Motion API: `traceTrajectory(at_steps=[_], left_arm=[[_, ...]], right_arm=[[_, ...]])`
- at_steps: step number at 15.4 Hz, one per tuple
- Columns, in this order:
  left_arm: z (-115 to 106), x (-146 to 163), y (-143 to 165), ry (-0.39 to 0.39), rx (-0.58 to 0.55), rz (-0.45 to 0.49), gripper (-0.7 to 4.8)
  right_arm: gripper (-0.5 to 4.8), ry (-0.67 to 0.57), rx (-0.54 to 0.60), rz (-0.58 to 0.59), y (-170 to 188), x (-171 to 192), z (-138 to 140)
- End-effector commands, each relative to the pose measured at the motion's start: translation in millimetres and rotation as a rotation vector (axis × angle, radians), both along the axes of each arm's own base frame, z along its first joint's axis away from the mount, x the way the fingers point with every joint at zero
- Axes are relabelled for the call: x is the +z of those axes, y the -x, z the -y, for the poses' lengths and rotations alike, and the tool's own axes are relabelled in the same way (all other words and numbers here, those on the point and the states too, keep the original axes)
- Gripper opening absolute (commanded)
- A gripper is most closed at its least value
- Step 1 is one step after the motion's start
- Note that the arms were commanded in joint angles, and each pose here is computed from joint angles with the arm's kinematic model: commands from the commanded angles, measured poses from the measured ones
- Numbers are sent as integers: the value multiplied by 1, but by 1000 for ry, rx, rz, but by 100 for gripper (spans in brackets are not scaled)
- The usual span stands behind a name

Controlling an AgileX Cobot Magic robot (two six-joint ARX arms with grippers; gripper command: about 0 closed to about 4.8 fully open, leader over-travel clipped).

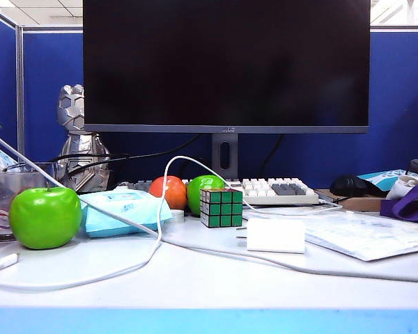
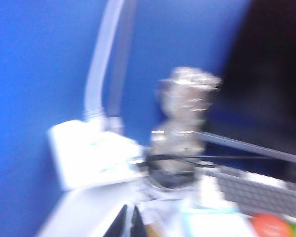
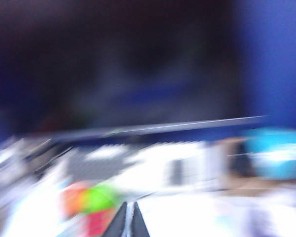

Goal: Pick up the Type-C charging cable and the charging base, insert one end of the Type-C charger into the corresponding slot on the base, and finally place the plugged-in charger back on the table.

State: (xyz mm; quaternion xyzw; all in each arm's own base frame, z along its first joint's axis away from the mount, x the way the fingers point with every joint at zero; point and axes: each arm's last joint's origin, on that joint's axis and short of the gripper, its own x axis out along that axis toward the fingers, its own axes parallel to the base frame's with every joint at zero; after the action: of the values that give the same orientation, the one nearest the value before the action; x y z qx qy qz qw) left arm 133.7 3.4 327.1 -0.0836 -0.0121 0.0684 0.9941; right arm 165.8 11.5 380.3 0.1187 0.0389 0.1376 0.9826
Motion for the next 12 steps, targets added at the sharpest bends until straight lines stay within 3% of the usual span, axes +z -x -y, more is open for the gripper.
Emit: traceTrajectory(at_steps=[1,4,9,12], left_arm=[[5,34,-14,17,-179,-62,-5],[8,56,-21,25,-258,-83,-5],[10,59,-20,69,-341,-65,-5],[10,60,-20,83,-350,-60,-5]], right_arm=[[-1,24,255,-145,-41,11,-8],[-1,117,335,-231,-69,8,-21],[-1,348,595,-377,-92,-37,-78],[0,474,632,-427,-104,-62,-104]])
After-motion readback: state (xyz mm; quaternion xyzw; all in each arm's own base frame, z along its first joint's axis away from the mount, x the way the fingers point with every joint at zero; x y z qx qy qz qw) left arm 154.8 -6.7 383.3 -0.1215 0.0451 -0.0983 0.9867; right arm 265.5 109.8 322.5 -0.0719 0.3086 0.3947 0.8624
